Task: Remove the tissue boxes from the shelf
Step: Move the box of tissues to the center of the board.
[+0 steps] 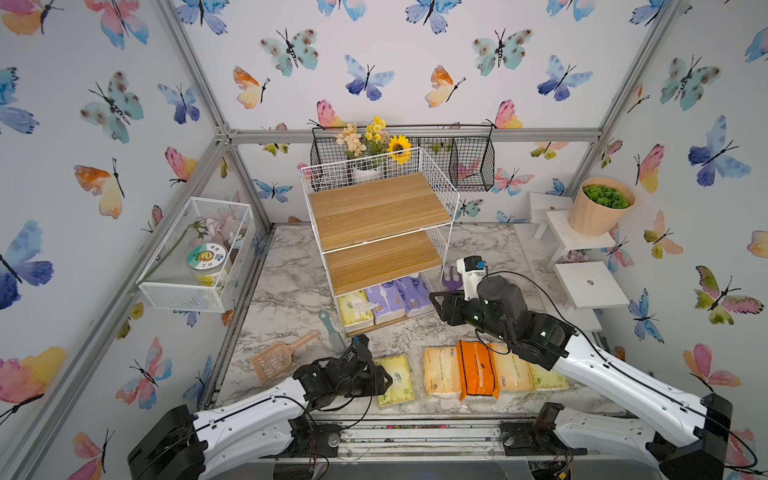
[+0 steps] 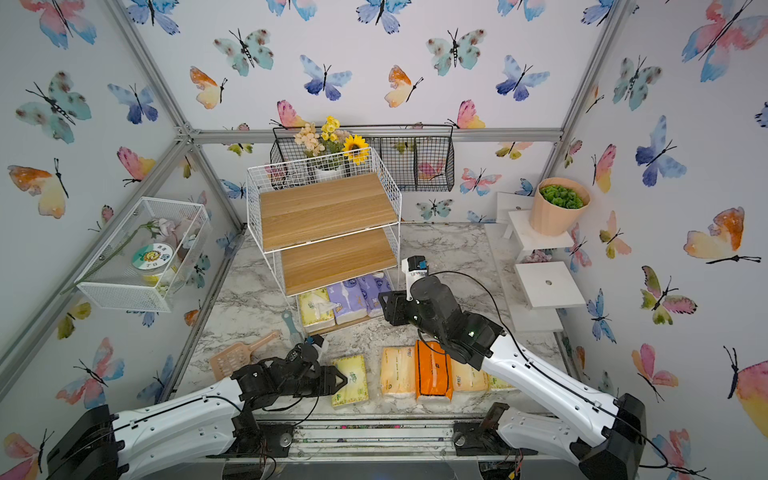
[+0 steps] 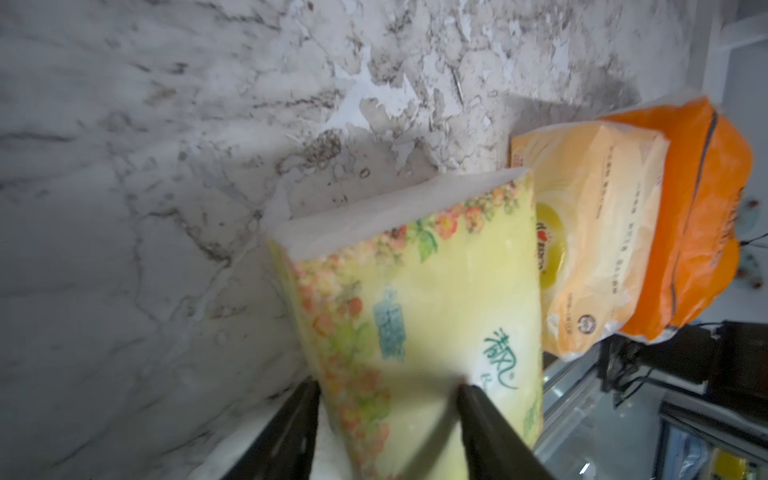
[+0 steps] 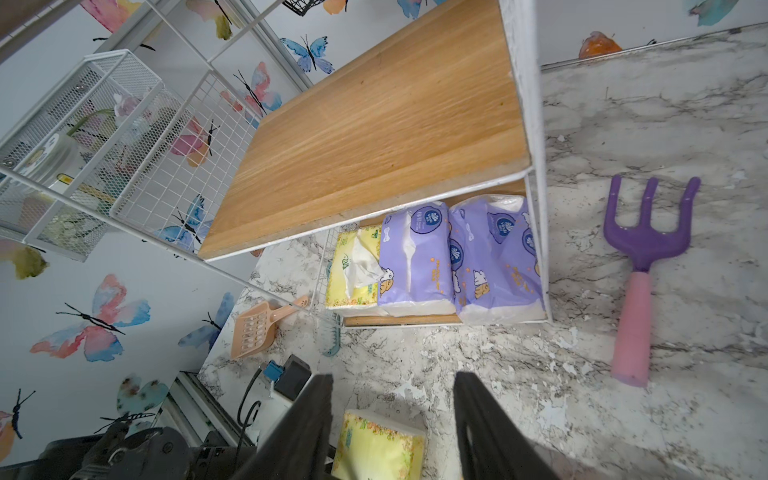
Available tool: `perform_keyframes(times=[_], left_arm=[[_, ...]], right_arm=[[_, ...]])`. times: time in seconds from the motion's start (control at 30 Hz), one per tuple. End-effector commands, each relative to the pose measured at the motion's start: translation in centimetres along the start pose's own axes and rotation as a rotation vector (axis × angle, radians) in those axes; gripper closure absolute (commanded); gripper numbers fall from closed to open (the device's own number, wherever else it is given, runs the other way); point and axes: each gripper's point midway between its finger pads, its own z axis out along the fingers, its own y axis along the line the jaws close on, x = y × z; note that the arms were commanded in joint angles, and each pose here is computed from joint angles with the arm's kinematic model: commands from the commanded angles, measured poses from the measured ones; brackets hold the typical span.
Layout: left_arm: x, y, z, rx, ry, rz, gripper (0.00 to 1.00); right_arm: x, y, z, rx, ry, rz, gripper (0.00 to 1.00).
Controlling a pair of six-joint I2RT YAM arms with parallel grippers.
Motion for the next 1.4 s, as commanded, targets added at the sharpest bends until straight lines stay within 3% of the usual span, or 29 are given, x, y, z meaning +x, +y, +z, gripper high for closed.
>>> perform_keyframes(times=[0.0,0.23,0.93,1.07,1.13,1.3,1.37], left_arm=[[-0.8,-2.2,0.4,0.09,-0.014,0.031,0.58],[-1.2,-3.0,1.6,0.104,-0.01,0.018,0.68],[-1.8,-10.3,5.8,0.158,-0.089,-0.027,0.67],[-1.6,-10.2,6.2,0.139,-0.113,-0.078,0.63],[-1.8,-9.6,5.6,0.13,-0.152,-0.113,0.55],[-3.7,-6.6,2.1,0.034,-0.315,-0.19,0.36],[-4.4,-5.3,0.5,0.013,-0.377,-0.222,0.35]], right_arm=[[1.4,-0.2,0.3,-0.015,0.043,0.002,0.49],[1.8,-0.3,0.6,-0.015,0.056,0.009,0.5],[1.9,-1.6,-0.4,0.038,0.042,0.049,0.5],[2.2,-2.7,-0.5,0.089,0.037,0.087,0.5],[2.7,-3.0,-0.2,0.092,0.038,0.126,0.49],[4.8,-3.4,1.7,0.067,0.06,0.231,0.49],[5.4,-3.8,2.4,0.078,0.062,0.269,0.49]])
